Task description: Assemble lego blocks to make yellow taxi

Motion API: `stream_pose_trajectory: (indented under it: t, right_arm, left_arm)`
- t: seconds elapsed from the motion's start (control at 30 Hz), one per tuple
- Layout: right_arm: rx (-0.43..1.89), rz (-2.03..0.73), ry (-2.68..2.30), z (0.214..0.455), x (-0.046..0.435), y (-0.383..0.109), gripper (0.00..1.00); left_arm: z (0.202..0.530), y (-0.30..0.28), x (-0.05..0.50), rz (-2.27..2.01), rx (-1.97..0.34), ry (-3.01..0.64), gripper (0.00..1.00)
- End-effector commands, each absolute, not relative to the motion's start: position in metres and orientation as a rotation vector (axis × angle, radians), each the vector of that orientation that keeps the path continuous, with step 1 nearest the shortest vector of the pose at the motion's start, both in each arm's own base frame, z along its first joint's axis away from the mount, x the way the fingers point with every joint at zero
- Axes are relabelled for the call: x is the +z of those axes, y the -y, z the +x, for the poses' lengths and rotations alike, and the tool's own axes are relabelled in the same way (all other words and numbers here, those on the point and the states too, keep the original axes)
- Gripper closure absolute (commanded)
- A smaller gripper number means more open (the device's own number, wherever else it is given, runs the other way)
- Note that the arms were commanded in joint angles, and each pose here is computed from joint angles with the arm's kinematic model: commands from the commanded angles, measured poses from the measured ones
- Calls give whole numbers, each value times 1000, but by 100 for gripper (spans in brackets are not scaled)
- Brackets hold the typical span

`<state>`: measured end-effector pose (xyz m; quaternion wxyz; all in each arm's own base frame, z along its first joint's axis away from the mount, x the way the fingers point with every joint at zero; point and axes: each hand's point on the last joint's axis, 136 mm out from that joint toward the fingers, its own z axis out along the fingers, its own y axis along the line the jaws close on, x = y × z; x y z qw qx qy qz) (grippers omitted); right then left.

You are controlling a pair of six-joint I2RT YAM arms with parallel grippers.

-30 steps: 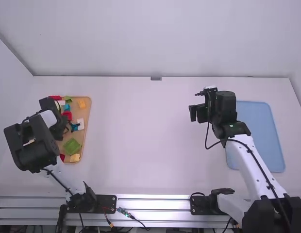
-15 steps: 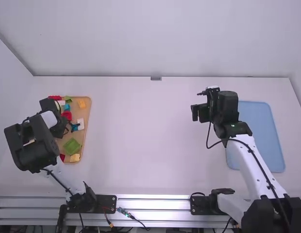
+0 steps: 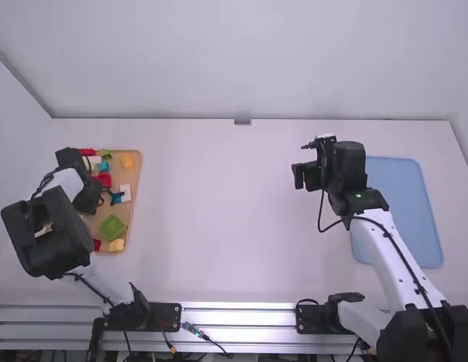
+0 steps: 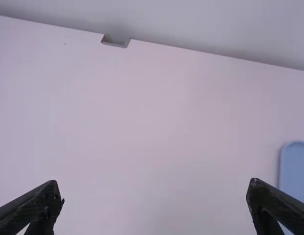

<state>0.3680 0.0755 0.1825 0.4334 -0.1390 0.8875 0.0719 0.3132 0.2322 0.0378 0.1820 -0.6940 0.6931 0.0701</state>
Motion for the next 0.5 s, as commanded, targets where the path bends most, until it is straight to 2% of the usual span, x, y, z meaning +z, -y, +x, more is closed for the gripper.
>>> stream_pose_trajectory:
  t: [0.0,0.23,0.47]
  right_arm:
    - [185,-345,-2178,375,197,-78,1]
    - [213,-286,-2192,375,197,-77,1]
    - [209,-274,-2197,373,197,-73,1]
  left_arm:
    - [331,-225,82,-1833,159,-1928,98]
    - [366,-144,124,-1242,126,-2188,99]
    - [393,-26,152,-409,113,-2315,99]
